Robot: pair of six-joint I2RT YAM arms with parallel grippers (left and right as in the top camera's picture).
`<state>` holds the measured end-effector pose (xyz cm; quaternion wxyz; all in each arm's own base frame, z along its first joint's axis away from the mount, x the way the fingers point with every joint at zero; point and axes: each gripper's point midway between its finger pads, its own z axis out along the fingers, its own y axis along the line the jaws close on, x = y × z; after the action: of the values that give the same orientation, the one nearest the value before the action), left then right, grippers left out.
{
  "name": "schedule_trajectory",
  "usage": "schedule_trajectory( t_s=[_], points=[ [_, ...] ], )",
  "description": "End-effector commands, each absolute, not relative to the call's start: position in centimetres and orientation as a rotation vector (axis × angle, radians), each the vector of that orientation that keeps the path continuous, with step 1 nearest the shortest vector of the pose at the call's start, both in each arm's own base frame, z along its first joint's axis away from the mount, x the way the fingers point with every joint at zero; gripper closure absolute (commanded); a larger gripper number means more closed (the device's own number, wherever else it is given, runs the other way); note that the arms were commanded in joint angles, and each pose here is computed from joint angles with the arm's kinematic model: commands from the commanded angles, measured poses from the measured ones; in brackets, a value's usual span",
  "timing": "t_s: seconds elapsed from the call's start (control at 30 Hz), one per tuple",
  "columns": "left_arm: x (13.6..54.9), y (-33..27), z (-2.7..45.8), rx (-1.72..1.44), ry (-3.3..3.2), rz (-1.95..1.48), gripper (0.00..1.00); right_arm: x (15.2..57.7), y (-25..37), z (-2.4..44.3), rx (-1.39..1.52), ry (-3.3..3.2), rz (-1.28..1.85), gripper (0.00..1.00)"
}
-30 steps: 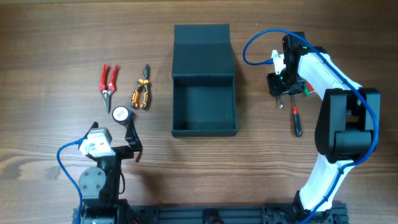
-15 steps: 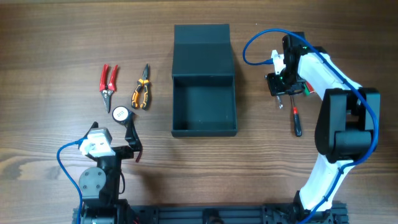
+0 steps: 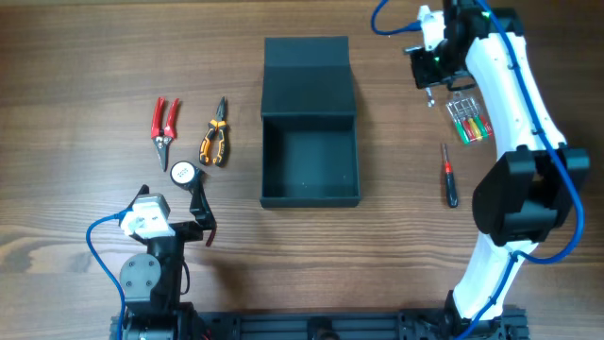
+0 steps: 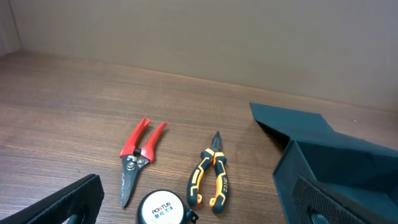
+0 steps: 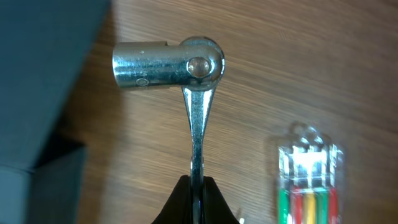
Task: Pack container
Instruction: 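Carry the wrench into the green box with the right gripper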
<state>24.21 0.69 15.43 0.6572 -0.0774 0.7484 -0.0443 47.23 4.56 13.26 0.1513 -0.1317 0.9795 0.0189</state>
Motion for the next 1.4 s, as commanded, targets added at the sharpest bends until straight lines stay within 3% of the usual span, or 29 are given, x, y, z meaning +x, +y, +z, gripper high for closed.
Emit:
schedule_trajectory(
  t_s=[0.0,0.2,0.33,0.57,0.7,1.07,1.3,1.33,1.37],
  points=[
    [24.2,0.2,15.4,-0.136,1.693,-0.103,0.0,46.9,9.8,15.1,-0.55,2.747,0.138,0.96],
    [24.2,0.2,15.4,-0.137,1.693,-0.103,0.0,42.8,18.6,17.6,-0.708,2.699,0.208,0.96],
    [24.2,0.2,15.4,-0.136,1.693,-0.103,0.0,39.2,21.0,20.0,-0.56,2.756,0.274,0.96],
    [24.2,0.2,15.4,-0.136,1.693,-0.103,0.0,35.7,22.6,19.1,-0.347,2.9,0.255,0.96],
    [24.2,0.2,15.4,-0.137,1.693,-0.103,0.0,34.6,23.5,17.5,-0.23,2.925,0.162,0.96],
    [24.2,0.2,15.4,-0.136,1.693,-0.103,0.0,30.2,21.7,5.4,-0.133,3.113,0.074,0.96],
    [24.2,0.2,15.4,-0.137,1.693,-0.103,0.0,31.1,22.3,5.1,-0.131,3.072,0.112,0.96],
    [24.2,0.2,15.4,-0.136,1.693,-0.103,0.0,31.3,22.4,5.1,-0.131,3.065,0.117,0.95],
    [24.2,0.2,15.5,-0.137,1.692,-0.103,0.0,31.5,22.6,5.1,-0.131,3.055,0.127,0.76]
  ],
)
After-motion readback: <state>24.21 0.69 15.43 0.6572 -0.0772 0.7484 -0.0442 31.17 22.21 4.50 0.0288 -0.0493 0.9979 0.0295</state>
